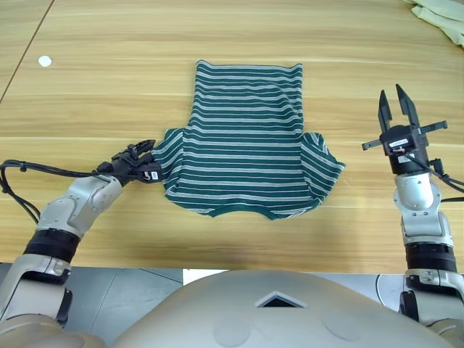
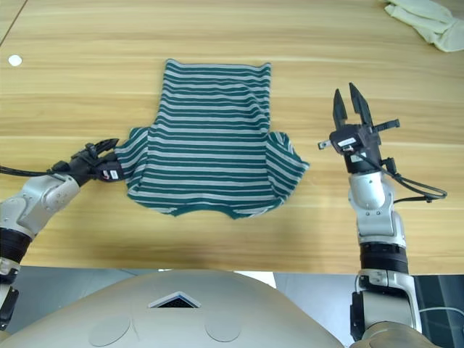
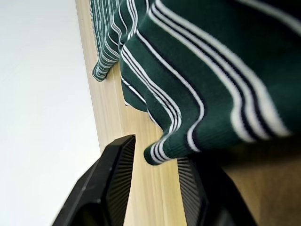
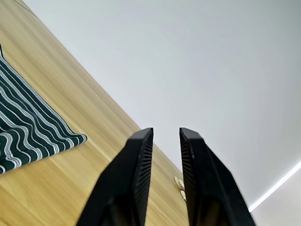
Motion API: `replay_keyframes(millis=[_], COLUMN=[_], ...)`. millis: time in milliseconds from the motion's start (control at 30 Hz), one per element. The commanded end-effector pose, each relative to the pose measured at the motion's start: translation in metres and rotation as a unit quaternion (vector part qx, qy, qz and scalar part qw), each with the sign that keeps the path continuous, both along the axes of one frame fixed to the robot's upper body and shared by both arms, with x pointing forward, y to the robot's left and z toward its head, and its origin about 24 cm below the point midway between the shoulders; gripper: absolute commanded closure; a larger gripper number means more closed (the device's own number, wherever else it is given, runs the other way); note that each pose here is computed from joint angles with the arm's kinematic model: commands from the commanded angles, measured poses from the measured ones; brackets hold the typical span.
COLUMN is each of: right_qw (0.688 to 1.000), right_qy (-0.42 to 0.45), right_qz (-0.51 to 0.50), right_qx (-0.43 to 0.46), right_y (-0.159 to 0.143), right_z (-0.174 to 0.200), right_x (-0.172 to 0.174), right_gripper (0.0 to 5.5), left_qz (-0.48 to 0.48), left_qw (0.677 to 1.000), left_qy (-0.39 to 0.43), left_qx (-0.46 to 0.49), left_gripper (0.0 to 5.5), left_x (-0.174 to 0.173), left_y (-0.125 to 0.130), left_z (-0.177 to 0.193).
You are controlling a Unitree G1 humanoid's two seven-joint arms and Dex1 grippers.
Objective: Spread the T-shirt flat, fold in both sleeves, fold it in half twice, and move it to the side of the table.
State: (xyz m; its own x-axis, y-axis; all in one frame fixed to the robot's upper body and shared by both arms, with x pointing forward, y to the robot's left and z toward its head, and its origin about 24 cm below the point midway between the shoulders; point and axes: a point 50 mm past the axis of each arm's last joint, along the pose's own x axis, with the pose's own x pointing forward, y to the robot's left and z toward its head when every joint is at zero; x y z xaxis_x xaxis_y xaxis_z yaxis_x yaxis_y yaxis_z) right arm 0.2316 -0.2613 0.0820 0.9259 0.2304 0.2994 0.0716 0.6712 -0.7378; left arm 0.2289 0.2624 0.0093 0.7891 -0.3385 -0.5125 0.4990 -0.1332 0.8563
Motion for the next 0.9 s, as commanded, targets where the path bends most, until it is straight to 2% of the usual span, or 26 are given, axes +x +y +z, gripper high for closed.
replay_keyframes(millis=[33, 167, 400, 600, 900], right_qw=[1.000, 1.000, 1.000, 1.000, 1.000], right_qy=[-0.002, -0.004, -0.001, 0.002, 0.005], right_qz=[-0.002, -0.006, -0.005, -0.003, -0.002], right_qx=[0.002, 0.004, 0.008, 0.008, 0.008], right_y=[-0.002, -0.004, -0.004, -0.004, -0.004], right_z=[0.001, 0.003, 0.001, 0.000, -0.001], right_x=[-0.001, -0.001, -0.003, -0.003, -0.002], right_gripper=[4.45, 4.45, 4.45, 4.45, 4.45], left_qz=[-0.011, -0.030, 0.008, 0.025, -0.018], left_qw=[0.996, 0.995, 0.995, 0.998, 0.992], left_qy=[0.081, 0.094, 0.090, 0.058, -0.004], left_qx=[0.036, 0.031, 0.036, 0.020, -0.122], left_gripper=[4.10, 4.61, 5.46, 5.48, 5.48], left_x=[-0.027, -0.033, -0.031, -0.024, -0.017], left_y=[0.002, -0.002, 0.010, 0.008, -0.034], left_z=[-0.027, -0.027, -0.025, -0.021, -0.002])
